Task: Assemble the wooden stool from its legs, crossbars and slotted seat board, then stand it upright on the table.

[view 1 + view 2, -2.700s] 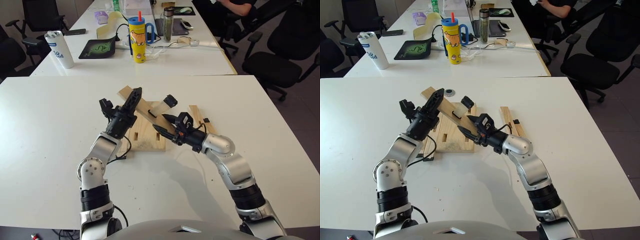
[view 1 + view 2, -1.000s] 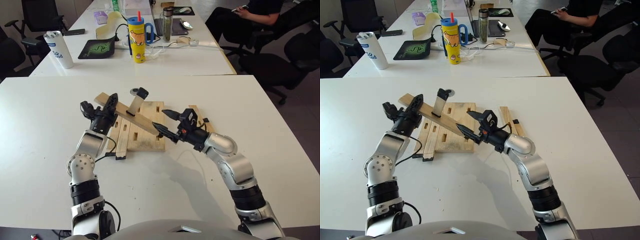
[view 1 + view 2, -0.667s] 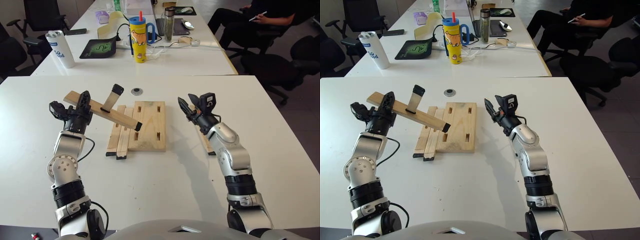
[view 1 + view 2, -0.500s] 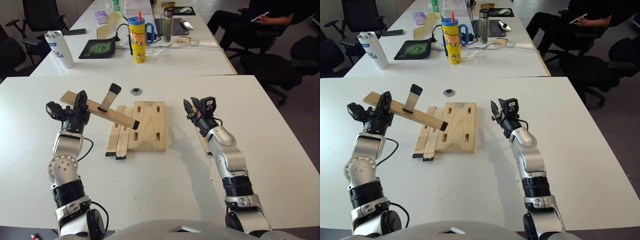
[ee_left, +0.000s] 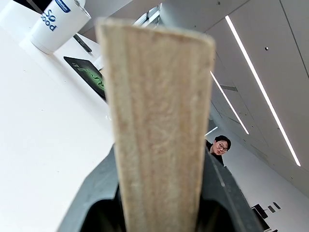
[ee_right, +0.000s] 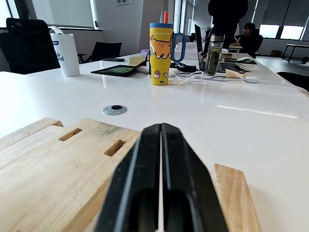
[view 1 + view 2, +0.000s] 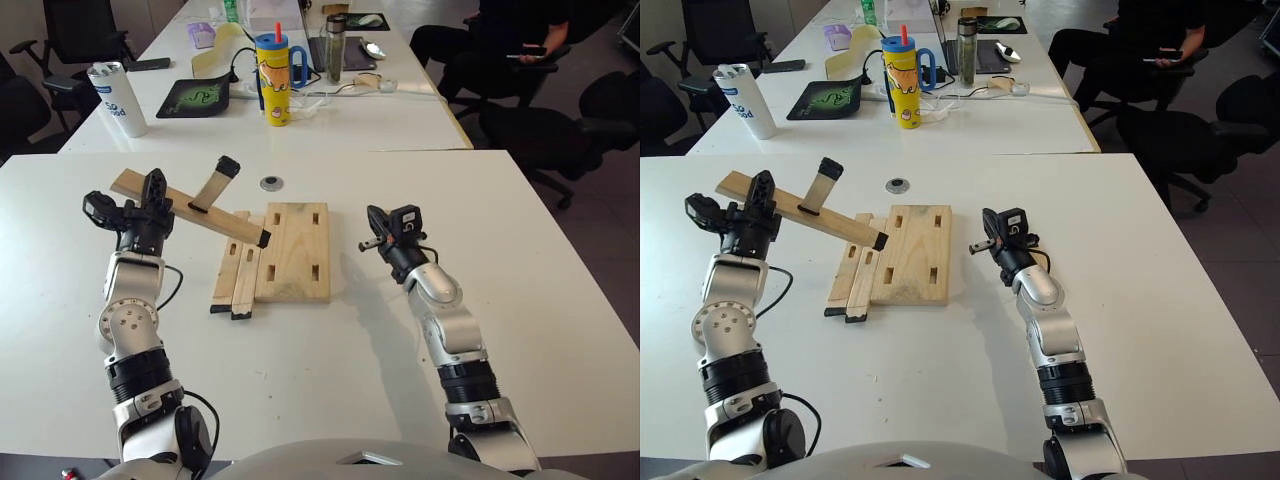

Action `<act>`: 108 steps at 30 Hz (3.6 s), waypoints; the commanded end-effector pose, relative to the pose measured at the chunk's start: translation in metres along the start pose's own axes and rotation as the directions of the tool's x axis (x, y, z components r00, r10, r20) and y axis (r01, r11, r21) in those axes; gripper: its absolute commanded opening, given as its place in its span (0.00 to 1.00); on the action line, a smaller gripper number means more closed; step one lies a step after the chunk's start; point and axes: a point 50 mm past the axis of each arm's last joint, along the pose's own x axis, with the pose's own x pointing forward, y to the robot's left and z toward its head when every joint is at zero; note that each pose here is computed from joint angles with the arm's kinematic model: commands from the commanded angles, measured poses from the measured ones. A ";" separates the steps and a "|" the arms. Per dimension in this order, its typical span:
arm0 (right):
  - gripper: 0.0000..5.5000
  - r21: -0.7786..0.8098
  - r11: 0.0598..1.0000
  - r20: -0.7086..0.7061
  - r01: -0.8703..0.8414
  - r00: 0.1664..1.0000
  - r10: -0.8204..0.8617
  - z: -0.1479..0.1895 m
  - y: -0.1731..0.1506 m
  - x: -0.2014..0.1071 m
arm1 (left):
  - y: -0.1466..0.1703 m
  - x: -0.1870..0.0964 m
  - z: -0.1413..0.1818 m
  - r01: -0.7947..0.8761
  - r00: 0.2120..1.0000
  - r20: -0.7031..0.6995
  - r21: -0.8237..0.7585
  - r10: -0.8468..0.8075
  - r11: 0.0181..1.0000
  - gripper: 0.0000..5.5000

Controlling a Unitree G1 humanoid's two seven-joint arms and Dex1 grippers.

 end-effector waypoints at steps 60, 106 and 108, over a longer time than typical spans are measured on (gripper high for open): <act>0.00 -0.071 0.996 0.009 0.044 0.999 -0.044 0.000 -0.006 0.004 | -0.049 -0.061 -0.097 0.318 0.941 -0.298 0.617 -0.160 0.720 0.19; 0.00 -0.058 0.993 0.035 0.105 0.994 -0.103 0.002 -0.011 0.002 | 0.039 -0.052 0.010 0.246 0.888 -0.458 0.538 0.035 0.806 0.39; 0.00 -0.058 0.992 0.037 0.108 0.994 -0.106 0.002 -0.010 0.001 | 0.045 -0.059 0.002 0.290 0.847 -0.528 0.551 0.058 0.782 0.39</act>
